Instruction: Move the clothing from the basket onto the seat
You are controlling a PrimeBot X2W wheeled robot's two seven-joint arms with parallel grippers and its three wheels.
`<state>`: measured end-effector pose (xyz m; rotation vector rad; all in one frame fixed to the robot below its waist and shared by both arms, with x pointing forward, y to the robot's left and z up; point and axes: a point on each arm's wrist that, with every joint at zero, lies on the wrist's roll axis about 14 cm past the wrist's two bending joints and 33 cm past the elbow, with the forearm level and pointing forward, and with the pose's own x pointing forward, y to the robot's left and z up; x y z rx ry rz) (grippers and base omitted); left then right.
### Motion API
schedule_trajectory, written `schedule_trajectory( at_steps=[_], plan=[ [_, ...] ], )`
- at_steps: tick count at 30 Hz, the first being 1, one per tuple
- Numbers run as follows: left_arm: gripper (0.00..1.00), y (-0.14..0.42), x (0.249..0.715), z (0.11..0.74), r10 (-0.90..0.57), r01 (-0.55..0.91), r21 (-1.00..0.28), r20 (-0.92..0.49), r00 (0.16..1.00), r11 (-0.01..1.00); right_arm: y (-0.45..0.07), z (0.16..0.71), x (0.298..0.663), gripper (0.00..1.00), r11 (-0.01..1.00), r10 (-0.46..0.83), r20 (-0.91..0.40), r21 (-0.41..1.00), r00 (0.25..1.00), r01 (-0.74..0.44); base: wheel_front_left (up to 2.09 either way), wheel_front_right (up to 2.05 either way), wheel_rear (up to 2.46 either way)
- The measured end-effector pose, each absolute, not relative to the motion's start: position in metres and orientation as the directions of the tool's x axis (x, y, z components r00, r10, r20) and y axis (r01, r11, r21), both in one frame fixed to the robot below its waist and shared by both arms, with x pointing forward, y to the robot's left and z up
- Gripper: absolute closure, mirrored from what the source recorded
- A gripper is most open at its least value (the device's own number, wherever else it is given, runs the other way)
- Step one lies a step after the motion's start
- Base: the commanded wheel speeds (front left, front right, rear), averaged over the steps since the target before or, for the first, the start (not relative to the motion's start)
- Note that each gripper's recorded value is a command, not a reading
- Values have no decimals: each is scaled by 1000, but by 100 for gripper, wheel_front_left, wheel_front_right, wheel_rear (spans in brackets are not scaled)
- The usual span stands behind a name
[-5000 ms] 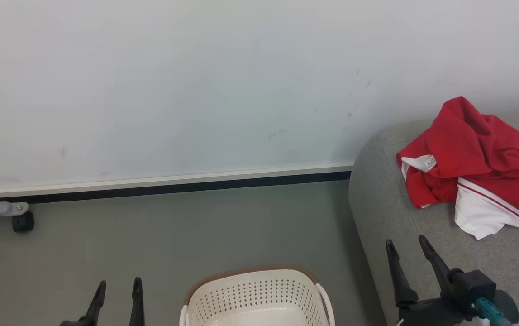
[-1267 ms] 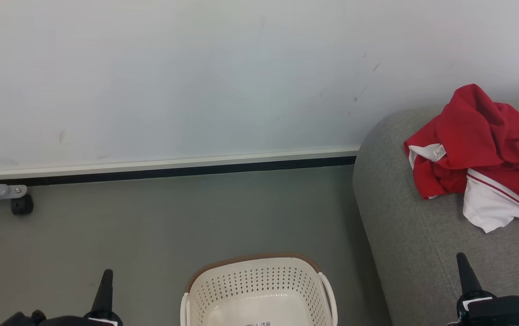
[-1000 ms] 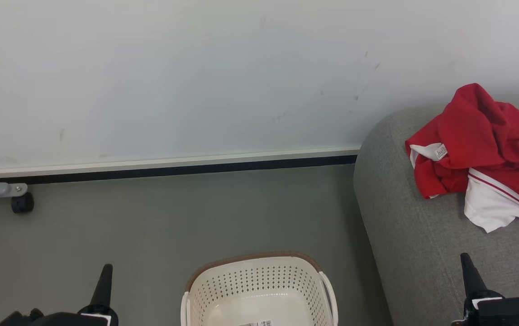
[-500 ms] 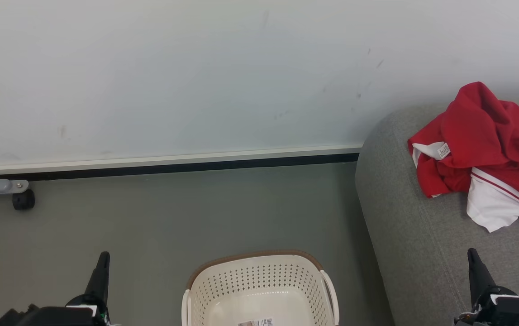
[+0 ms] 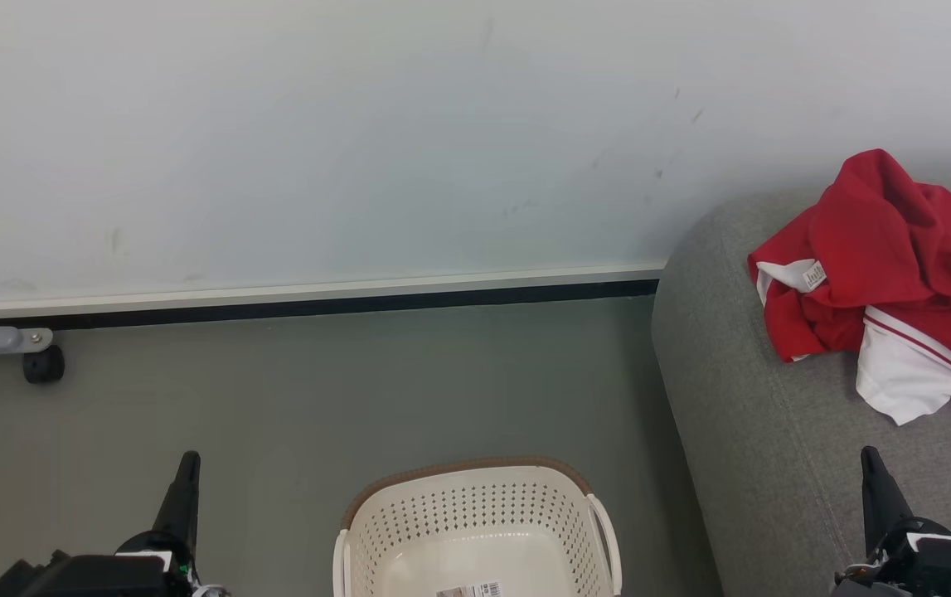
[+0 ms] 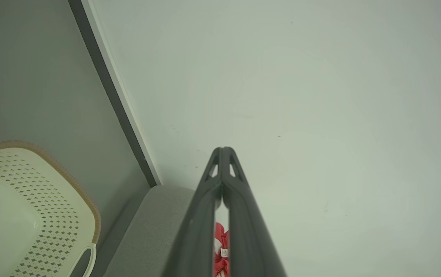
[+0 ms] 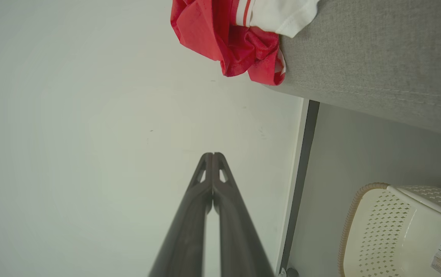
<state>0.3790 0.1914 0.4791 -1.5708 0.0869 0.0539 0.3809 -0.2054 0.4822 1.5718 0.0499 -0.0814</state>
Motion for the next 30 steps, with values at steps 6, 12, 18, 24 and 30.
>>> schedule_trajectory(
  at_steps=[6, 12, 18, 24, 30],
  plan=[
    [100, 191, 379, 479, -21, -90, -996, -89, 996, 0, -205, 482, 381, 100, -3, -20, -83, 997, 996, 83, 0, 0, 0],
    [100, 191, 379, 479, -21, -90, -996, -90, 996, 0, -205, 482, 381, 100, -3, -20, -83, 997, 996, 83, 0, 0, 0],
    [100, 191, 379, 479, -21, -90, -996, -90, 996, 0, -205, 482, 381, 100, -3, -20, -83, 997, 996, 83, 0, 0, 0],
    [100, 191, 379, 479, -21, -90, -996, -90, 996, 0, -205, 482, 381, 100, -3, -20, -83, 997, 996, 83, 0, 0, 0],
    [100, 191, 379, 479, -21, -90, -996, -89, 996, -1, -205, 482, 381, 100, -3, -20, -83, 997, 996, 83, 0, 0, 0]
  ],
)
